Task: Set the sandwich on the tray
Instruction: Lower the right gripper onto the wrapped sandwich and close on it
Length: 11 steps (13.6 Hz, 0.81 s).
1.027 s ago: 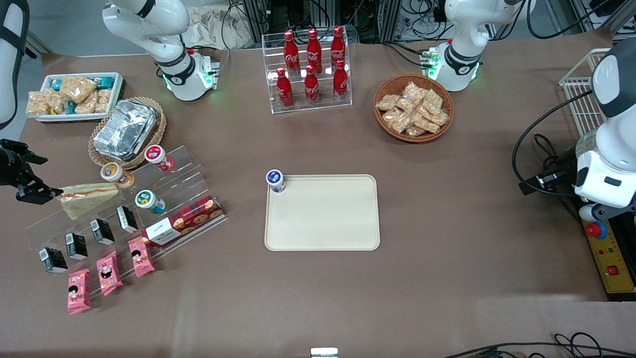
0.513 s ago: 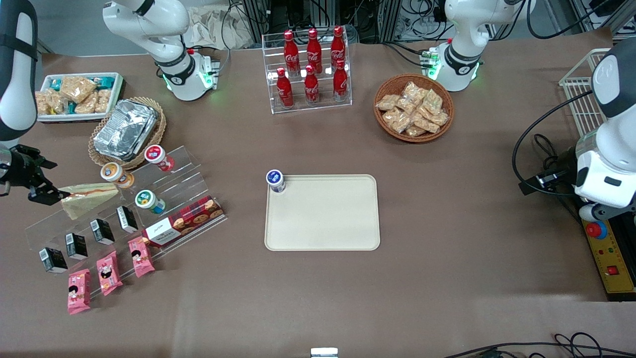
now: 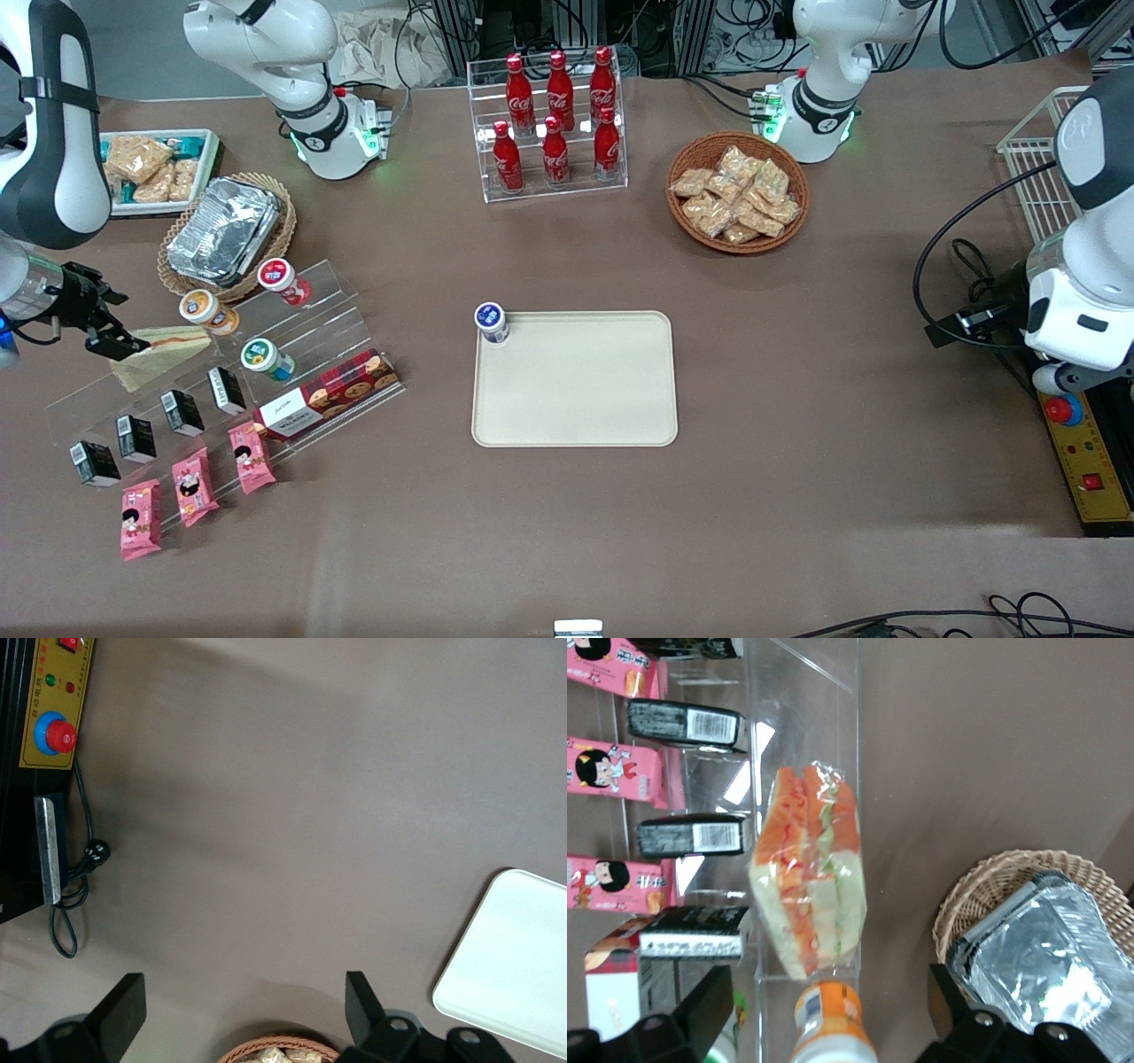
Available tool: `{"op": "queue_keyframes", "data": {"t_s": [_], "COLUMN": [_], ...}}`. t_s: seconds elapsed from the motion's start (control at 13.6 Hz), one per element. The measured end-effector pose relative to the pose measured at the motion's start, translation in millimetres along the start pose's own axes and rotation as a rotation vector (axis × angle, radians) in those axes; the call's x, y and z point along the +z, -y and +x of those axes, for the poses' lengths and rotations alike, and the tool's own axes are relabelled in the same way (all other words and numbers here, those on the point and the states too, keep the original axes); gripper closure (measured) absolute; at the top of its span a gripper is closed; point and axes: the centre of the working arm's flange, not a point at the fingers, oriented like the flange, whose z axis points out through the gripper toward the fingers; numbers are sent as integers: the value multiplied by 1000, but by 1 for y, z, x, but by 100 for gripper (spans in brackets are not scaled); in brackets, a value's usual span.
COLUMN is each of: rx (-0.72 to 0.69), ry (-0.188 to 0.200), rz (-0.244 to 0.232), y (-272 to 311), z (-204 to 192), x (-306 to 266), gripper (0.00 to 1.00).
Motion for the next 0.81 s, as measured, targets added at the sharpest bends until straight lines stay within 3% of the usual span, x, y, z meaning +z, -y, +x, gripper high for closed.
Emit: {"op": "queue_keyframes", "data": {"t_s": [0.81], "rx": [-39], "ry": [-79], "rz": [11], "y": [-5], "z": [0], "x": [39], "gripper": [5]}}
